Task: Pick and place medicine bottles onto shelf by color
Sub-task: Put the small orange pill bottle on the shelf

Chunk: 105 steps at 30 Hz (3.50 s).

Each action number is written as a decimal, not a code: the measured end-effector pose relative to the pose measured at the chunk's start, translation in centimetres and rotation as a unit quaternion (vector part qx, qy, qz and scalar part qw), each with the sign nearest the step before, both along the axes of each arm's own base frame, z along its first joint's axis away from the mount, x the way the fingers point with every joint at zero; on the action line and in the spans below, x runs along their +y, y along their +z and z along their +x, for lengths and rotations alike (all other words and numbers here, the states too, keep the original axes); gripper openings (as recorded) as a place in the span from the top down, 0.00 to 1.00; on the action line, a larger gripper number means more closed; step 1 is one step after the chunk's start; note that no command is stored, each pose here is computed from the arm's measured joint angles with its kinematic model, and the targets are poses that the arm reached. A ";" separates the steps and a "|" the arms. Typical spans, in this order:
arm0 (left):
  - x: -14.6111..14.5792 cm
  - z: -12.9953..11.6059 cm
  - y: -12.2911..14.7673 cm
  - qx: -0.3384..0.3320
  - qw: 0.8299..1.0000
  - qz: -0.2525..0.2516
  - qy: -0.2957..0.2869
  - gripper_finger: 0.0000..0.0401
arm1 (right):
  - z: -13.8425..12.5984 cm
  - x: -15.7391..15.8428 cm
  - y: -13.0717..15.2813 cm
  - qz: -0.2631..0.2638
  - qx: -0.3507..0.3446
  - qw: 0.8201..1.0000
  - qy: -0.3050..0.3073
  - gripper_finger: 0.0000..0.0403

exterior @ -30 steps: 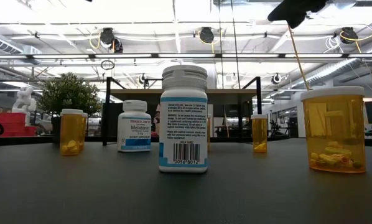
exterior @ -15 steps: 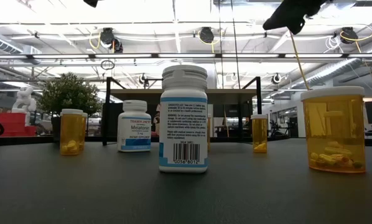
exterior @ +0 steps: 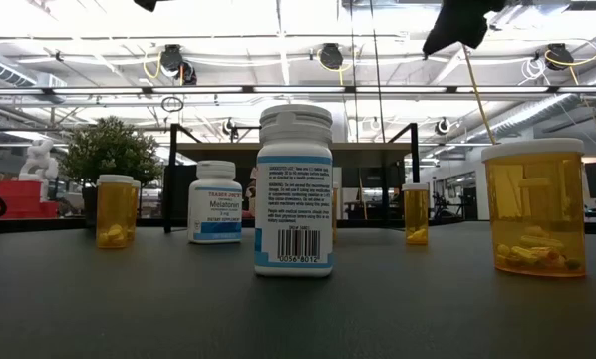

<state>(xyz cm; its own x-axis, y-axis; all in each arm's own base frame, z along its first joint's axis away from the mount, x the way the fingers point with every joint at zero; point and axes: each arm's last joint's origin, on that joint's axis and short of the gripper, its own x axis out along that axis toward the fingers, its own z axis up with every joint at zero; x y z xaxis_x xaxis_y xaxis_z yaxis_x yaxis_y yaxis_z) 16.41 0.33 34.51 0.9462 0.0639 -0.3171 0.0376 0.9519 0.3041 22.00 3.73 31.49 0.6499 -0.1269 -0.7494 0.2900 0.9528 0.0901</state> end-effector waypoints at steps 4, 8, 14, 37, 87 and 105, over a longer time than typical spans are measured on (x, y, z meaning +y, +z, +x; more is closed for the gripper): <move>0.0 0.0 0.0 0.002 1.000 -0.001 0.000 0.92 | 0.2 0.9 -1.0 0.027 0.039 0.999 -0.006 0.98; 0.0 -0.1 -0.2 0.009 1.000 -0.001 0.000 0.92 | -0.2 1.4 -1.7 0.054 0.079 0.995 -0.031 0.97; 0.0 -0.1 -0.2 0.011 1.000 -0.003 0.001 0.92 | -0.6 2.3 -2.0 0.077 0.100 0.991 -0.035 0.83; 0.0 -0.1 -0.2 0.011 1.000 -0.002 0.000 0.92 | -2.5 3.1 -9.6 0.058 0.171 0.983 -0.036 0.45; 0.0 -0.1 -0.2 0.012 1.000 0.012 -0.004 0.92 | -2.8 3.1 -13.2 0.075 0.147 0.986 -0.009 0.67; 0.0 -0.1 -0.2 0.012 1.000 0.014 -0.005 0.92 | -2.8 3.1 -13.2 0.091 0.151 0.984 -0.013 0.59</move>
